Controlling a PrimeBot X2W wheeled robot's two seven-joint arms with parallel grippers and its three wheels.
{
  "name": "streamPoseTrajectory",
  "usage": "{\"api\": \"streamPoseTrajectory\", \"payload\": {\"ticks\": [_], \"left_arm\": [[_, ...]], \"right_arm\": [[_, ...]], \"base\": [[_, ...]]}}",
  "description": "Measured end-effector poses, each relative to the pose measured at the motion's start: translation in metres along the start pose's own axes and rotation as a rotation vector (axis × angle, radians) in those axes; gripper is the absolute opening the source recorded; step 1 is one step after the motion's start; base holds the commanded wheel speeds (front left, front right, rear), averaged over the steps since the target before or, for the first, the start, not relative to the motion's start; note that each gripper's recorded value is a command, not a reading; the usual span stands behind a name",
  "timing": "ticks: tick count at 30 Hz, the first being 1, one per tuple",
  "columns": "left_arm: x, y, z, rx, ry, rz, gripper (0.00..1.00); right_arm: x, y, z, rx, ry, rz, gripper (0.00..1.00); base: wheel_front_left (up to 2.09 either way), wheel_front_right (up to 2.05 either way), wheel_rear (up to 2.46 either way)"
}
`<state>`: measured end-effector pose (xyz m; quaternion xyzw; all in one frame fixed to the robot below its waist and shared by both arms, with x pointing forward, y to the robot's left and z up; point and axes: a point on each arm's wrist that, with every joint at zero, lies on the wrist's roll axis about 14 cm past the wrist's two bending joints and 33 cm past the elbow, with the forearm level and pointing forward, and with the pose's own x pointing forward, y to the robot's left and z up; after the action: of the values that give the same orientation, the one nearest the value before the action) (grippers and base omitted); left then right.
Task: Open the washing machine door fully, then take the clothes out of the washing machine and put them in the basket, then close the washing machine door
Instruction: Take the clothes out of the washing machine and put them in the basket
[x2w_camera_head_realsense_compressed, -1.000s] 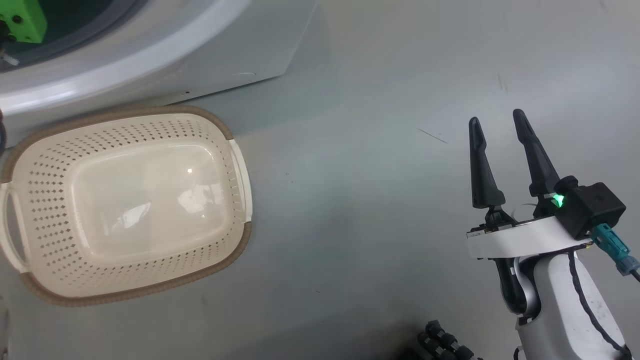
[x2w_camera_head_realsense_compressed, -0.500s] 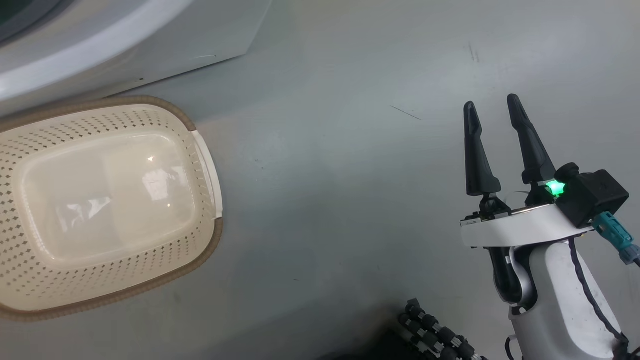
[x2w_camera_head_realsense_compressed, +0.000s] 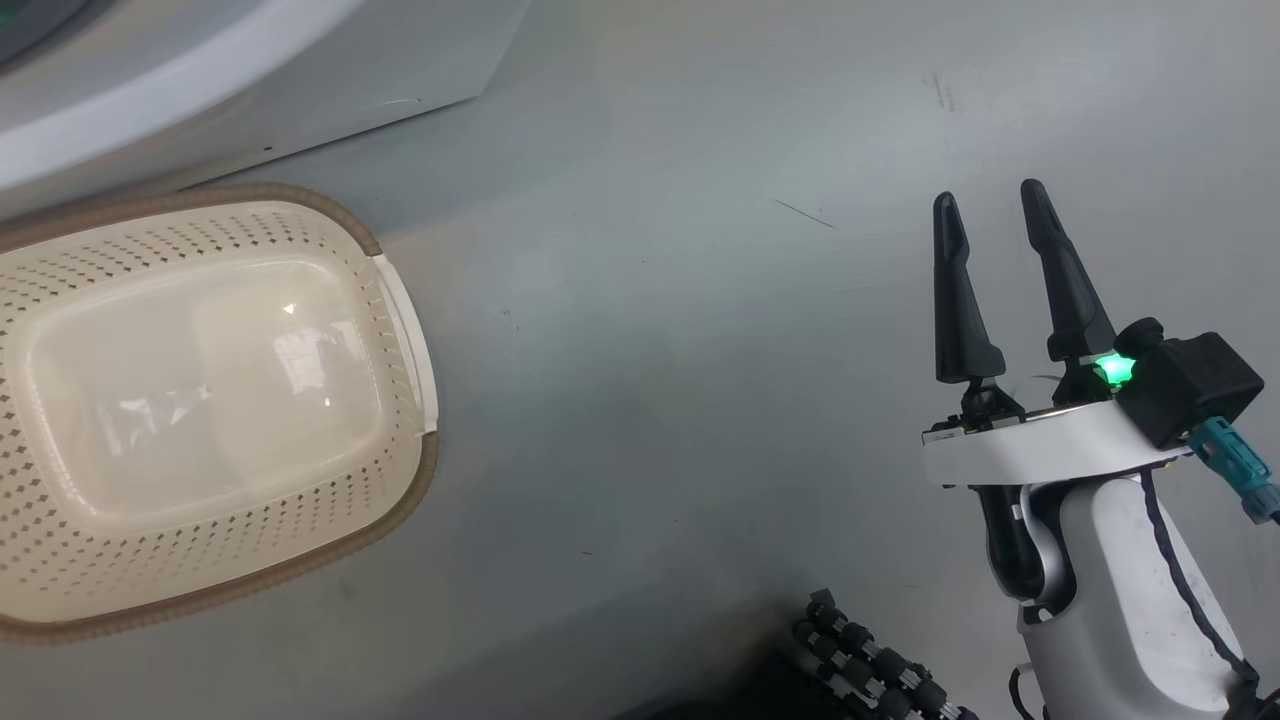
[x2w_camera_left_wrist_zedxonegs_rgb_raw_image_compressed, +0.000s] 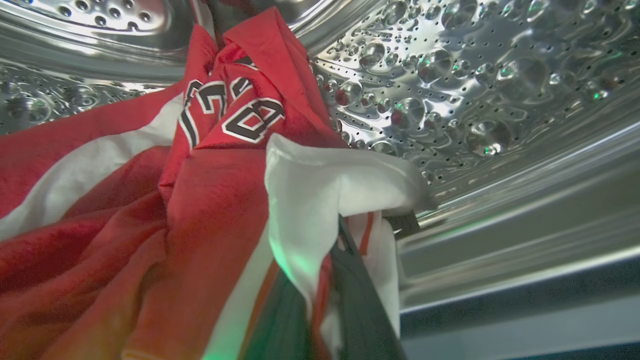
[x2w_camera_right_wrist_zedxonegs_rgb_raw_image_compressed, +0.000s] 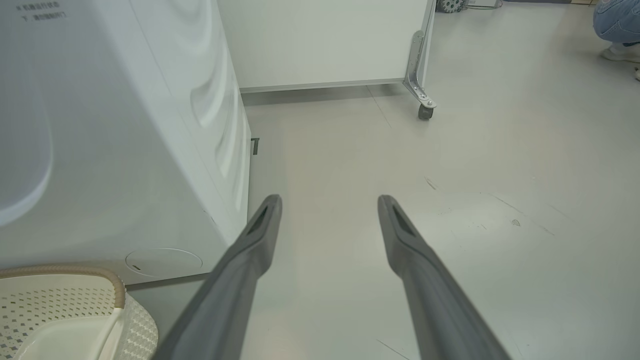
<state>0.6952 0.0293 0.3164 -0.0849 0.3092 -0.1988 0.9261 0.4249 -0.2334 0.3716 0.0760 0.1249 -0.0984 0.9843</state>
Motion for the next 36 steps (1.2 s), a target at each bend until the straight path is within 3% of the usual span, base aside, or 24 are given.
{"api": "streamPoseTrajectory", "payload": {"ticks": [23, 36], "left_arm": [[-0.054, 0.007, 0.044, -0.042, -0.412, 0.050, 0.00], [-0.118, 0.007, 0.021, -0.047, -0.545, 0.106, 0.00]], "right_arm": [[0.012, 0.017, 0.013, -0.007, -0.054, 0.047, 1.00], [0.006, 0.038, 0.027, -0.003, -0.089, 0.114, 1.00]], "base": [[0.00, 0.00, 0.00], [0.00, 0.00, 0.00]]}}
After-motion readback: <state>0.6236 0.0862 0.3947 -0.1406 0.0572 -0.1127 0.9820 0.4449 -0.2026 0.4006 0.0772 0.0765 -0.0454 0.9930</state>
